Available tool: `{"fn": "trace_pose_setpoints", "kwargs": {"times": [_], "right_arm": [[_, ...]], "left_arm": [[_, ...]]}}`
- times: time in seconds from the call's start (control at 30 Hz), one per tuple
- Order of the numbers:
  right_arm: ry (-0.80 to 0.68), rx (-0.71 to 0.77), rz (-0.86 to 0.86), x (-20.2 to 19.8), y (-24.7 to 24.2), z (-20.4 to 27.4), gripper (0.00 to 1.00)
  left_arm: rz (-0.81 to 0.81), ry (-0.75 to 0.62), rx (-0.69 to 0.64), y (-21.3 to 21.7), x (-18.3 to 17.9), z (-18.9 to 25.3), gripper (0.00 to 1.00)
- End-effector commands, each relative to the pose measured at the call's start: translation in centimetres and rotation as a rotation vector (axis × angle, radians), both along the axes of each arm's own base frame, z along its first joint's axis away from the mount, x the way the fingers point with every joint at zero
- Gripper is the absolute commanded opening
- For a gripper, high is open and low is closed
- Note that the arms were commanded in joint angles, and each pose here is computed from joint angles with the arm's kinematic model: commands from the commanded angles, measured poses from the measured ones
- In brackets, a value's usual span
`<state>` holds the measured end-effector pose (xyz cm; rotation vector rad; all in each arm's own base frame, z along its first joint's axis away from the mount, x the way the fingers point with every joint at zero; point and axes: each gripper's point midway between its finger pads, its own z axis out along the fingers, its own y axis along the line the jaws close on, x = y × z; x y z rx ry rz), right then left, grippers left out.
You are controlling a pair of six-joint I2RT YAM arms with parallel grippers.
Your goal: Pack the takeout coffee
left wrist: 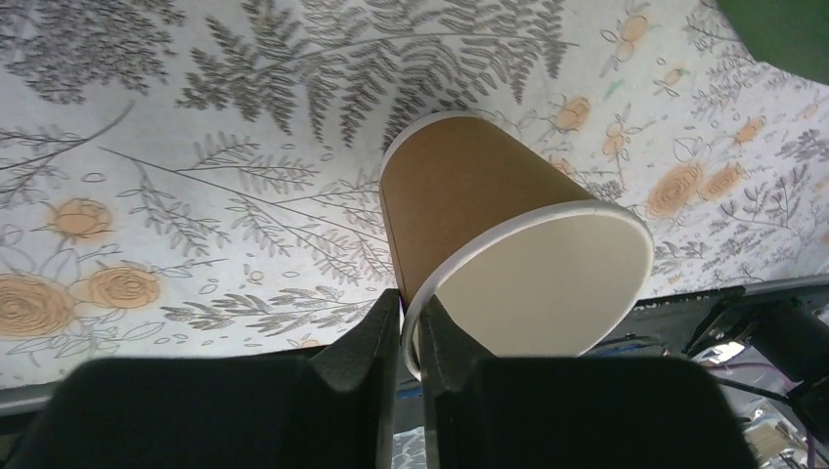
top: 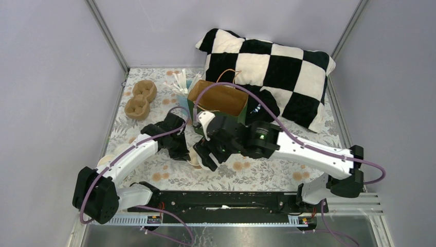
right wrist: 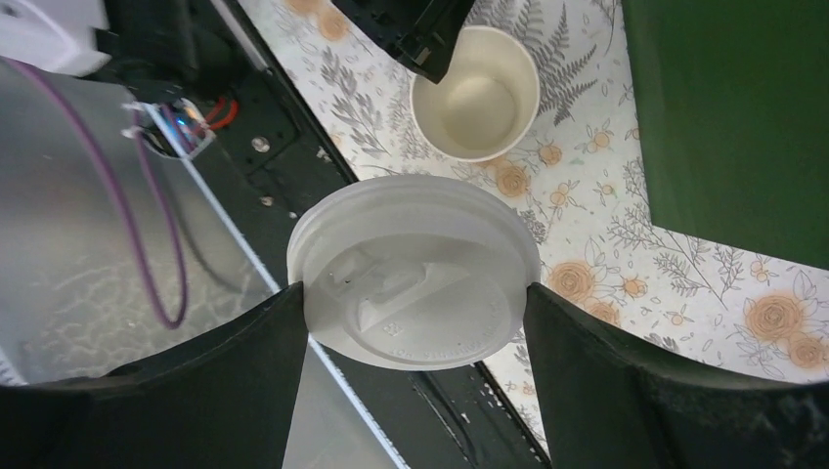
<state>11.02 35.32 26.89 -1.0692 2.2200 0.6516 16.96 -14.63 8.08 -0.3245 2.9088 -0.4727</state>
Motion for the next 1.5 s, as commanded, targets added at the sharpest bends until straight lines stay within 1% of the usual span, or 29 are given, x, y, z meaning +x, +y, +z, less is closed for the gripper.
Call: {"fn": "trace_pose_setpoints", "kwargs": {"times": [0.0,0.2,0.37,0.43,0.5,0.57,0.63,0.7,0.8,0.87,0.9,1.0,1.13,1.3,1.47], "right_arm": [[-0.06,-0.059,0.015,0.9,0.6,-1.8,0.8],[-0.061,-0.116,0.037,0.8,0.4,-4.4,0.79],[-0.071,-0.141,0.046,1.1,0.7,-5.4,0.79],[-0.07,-0.143,0.046,1.2,0.9,-5.8,0.79],[-0.068,-0.144,0.044,1.2,1.1,-6.2,0.79],[-0.068,-0.146,0.041,1.3,1.3,-6.6,0.79],[-0.069,-0.155,0.04,1.4,1.4,-7.0,0.79],[-0.076,-0.171,0.04,1.7,1.5,-7.3,0.79],[-0.084,-0.207,0.048,2.0,1.8,-8.2,0.79],[-0.088,-0.231,0.055,2.2,2.1,-8.7,0.79],[-0.089,-0.243,0.059,2.3,2.4,-9.0,0.79],[-0.099,-0.286,0.05,3.1,3.2,-9.8,0.79],[-0.102,-0.357,0.037,3.8,4.0,-10.6,0.79],[-0.094,-0.414,0.026,4.8,4.2,-11.5,0.8],[-0.042,-0.445,0.019,5.6,4.5,-12.2,0.81]], "left_arm": [[0.009,-0.025,-0.042,-2.0,0.3,0.3,0.14],[-0.016,-0.027,-0.067,-3.5,-0.7,0.7,0.14],[-0.027,-0.022,-0.072,-3.7,-0.8,1.3,0.18],[-0.032,-0.027,-0.072,-3.7,-0.7,1.6,0.24],[-0.039,-0.032,-0.072,-3.8,-0.7,2.0,0.35],[-0.043,-0.042,-0.053,-3.4,-0.6,2.6,0.41],[-0.037,-0.064,-0.016,-2.5,-0.6,3.6,0.49],[0.001,-0.082,0.086,-0.2,-0.9,4.4,0.56],[0.136,-0.136,0.257,4.3,-1.1,6.5,0.68],[0.248,-0.185,0.317,6.8,-1.5,8.1,0.76],[0.31,-0.212,0.334,7.9,-1.5,9.0,0.77],[0.488,-0.286,0.385,11.0,-2.1,10.9,0.79],[0.643,-0.474,0.31,13.2,-1.7,14.9,0.79],[0.673,-0.566,0.295,14.2,-1.6,16.8,0.8],[0.698,-0.646,0.272,15.1,-1.6,18.5,0.8]]}}
